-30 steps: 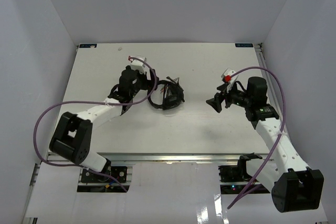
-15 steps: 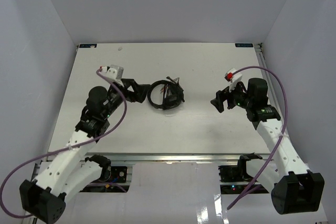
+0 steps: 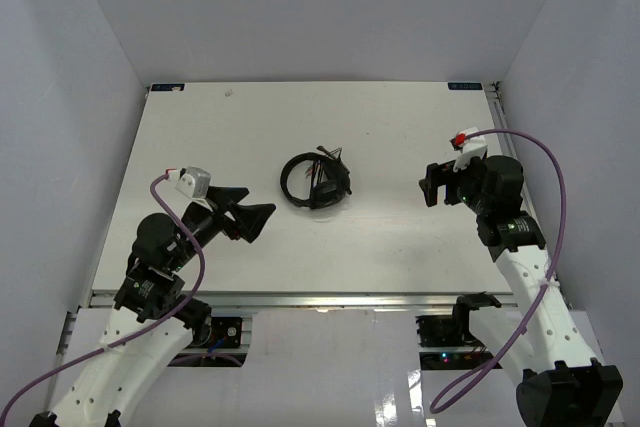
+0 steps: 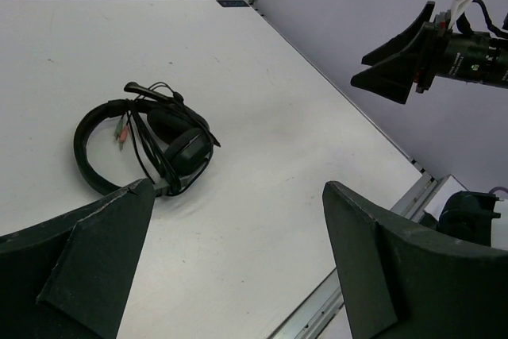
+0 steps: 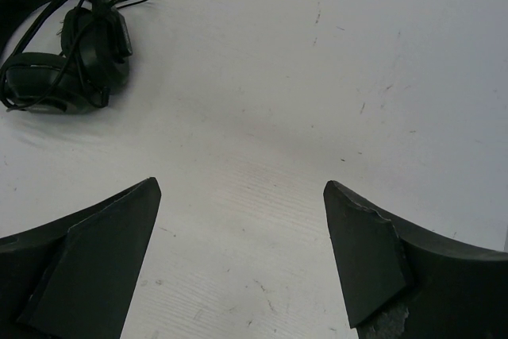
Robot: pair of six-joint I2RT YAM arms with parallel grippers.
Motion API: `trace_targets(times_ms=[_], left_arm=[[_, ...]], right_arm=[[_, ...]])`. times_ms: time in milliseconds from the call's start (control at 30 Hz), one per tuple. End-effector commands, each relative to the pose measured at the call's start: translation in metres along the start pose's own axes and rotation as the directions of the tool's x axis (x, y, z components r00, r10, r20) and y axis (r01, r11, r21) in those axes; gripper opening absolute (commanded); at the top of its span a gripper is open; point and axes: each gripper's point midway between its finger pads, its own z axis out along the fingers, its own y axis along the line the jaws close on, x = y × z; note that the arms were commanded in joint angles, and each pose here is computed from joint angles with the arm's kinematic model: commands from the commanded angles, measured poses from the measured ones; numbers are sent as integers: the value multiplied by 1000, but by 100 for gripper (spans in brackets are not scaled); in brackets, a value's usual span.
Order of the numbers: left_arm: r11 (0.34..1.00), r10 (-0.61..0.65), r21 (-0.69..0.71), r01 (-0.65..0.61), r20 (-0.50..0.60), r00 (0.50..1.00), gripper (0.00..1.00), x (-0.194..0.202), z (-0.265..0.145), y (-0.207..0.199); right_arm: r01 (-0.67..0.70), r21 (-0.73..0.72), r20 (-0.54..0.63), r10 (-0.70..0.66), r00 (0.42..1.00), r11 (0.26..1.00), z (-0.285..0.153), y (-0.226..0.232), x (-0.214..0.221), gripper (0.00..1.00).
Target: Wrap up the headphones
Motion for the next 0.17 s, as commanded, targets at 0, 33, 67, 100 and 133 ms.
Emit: trace_targets(times_ms=[0, 33, 67, 100, 133], left_arm=[[999, -48, -19, 46, -83, 995, 98, 28, -2, 7], [999, -50, -19, 49, -87, 995, 98, 29, -2, 7], [999, -52, -17, 51, -90, 995, 98, 29, -2, 7], [999, -54, -15, 52, -92, 994, 98, 30, -2, 6], [998, -55, -15, 54, -94, 994, 98, 30, -1, 6]], right_arm=[[-12, 51, 41, 10, 999, 999, -8, -7, -11, 90], [-8, 45, 43, 6, 999, 999, -9, -6, -12, 90], [-4, 42, 44, 2, 999, 999, -10, -6, -12, 90], [0, 40, 46, -2, 999, 999, -10, -5, -12, 90], [1, 38, 44, -3, 999, 999, -10, -5, -12, 90]])
